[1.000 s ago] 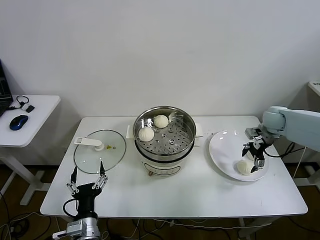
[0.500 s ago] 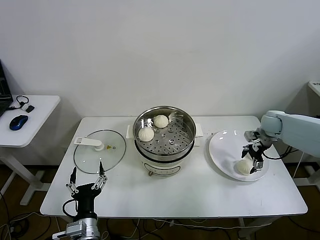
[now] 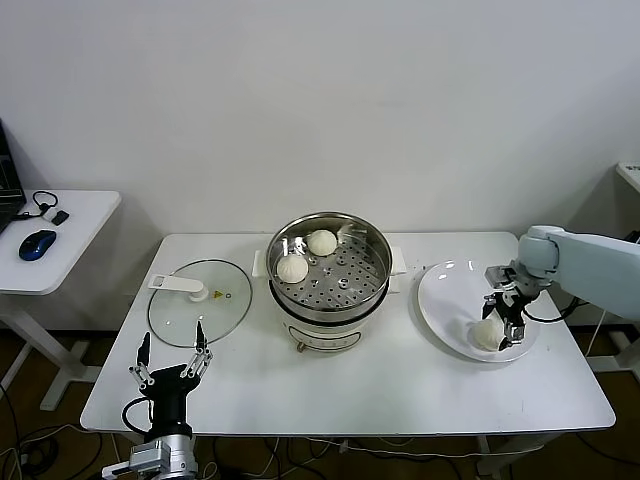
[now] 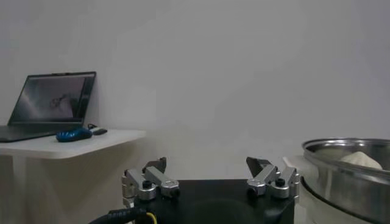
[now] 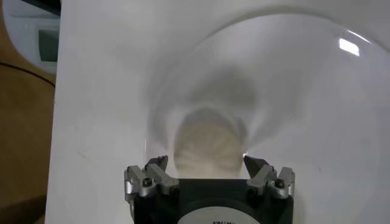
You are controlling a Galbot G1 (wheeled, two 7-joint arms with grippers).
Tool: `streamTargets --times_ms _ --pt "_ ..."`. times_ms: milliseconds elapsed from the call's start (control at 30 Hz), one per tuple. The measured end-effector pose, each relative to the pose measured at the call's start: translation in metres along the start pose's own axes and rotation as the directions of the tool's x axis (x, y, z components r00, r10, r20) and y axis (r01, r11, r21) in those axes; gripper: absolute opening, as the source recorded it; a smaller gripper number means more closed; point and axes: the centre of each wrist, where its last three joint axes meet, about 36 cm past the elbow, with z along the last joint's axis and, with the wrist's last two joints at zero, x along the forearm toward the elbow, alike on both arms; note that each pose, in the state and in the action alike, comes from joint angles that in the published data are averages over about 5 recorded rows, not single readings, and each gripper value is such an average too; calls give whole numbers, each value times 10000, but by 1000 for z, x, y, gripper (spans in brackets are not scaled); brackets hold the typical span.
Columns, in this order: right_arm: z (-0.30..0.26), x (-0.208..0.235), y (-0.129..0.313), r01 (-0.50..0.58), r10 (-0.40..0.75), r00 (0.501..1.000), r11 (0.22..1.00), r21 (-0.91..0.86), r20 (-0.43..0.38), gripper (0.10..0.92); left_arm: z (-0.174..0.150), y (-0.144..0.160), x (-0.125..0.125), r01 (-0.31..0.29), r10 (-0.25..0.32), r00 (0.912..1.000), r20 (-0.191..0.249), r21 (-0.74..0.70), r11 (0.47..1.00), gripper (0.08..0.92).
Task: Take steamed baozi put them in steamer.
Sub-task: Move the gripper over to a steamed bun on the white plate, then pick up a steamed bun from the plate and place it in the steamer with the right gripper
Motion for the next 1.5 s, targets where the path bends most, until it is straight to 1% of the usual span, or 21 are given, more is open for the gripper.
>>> streamTargets --times_ms 267,333,433,633,867,1133,1333,1500 --pt "-3 1 -2 -29 29 10000 10000 49 -71 559 -1 0 -1 1 -1 10000 42 17 10000 823" --pt "-2 2 -2 -35 35 10000 10000 51 -88 515 -1 0 -1 3 -3 10000 35 16 10000 823" --pt "-1 5 -1 -27 27 10000 10000 25 -95 485 -1 0 -1 14 -14 10000 35 16 10000 823" --pt "-5 25 -2 -43 45 10000 9998 184 -82 483 -4 -1 -2 -24 24 10000 96 63 10000 823" --pt "-30 83 -11 -443 434 9990 9953 866 116 487 -7 -4 -2 -102 100 9999 135 123 9999 823" --pt "-80 158 -20 -1201 1113 9924 9685 2179 522 500 -8 -5 -1 -124 122 9998 162 161 9998 823" --pt "-122 196 -27 -1708 1499 9847 9324 3184 890 512 -10 -5 0 -81 78 9998 195 173 9998 823" --pt "-164 222 -32 -2137 1798 9764 8841 4155 1196 517 -11 -3 1 -25 22 9998 206 150 9999 823"
